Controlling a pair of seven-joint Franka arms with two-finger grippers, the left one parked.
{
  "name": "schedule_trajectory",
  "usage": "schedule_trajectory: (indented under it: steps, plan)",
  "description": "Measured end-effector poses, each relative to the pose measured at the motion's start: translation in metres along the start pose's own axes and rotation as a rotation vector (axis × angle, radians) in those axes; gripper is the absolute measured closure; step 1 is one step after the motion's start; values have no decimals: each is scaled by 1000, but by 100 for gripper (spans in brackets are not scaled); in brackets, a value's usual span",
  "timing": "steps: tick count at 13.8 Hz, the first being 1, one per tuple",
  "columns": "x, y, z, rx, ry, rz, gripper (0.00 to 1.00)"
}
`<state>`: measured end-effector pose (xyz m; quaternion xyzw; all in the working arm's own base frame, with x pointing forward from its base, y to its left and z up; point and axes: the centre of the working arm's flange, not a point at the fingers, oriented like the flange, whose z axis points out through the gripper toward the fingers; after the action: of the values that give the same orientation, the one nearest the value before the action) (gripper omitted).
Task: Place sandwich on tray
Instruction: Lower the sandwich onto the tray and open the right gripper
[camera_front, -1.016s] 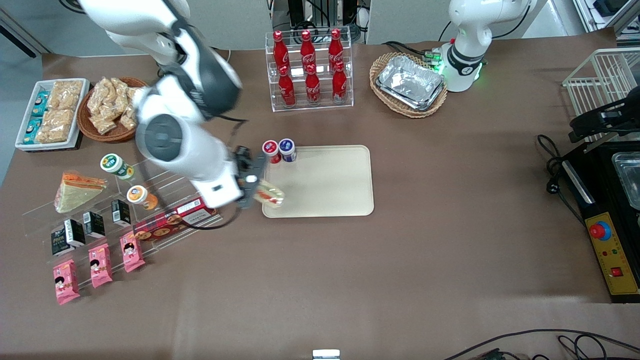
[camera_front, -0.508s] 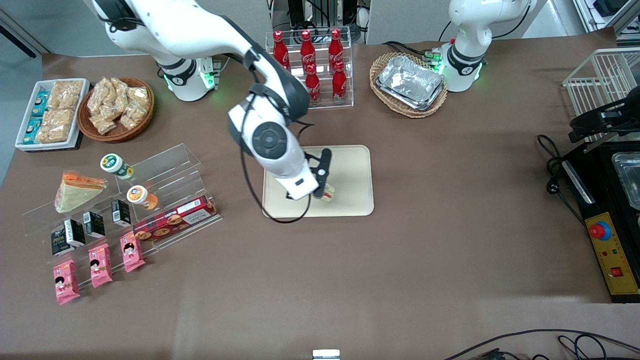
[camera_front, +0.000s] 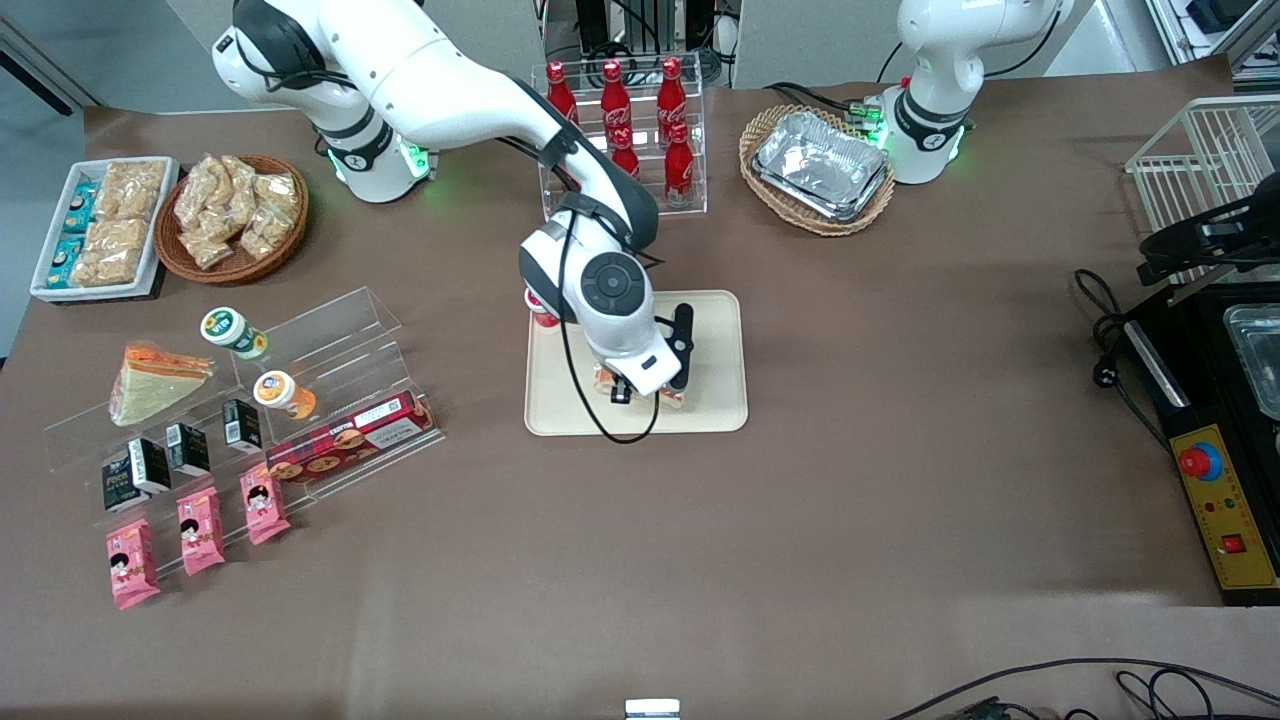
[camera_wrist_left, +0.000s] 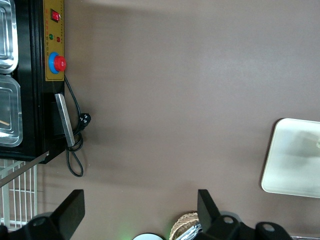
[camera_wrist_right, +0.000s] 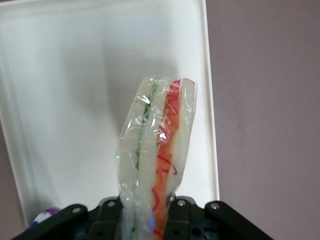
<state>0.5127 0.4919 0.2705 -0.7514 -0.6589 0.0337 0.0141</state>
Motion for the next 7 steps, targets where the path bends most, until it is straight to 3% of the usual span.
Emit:
schedule_trajectory:
  steps: [7]
  plan:
    - [-1, 5, 29, -26, 9, 0, 72]
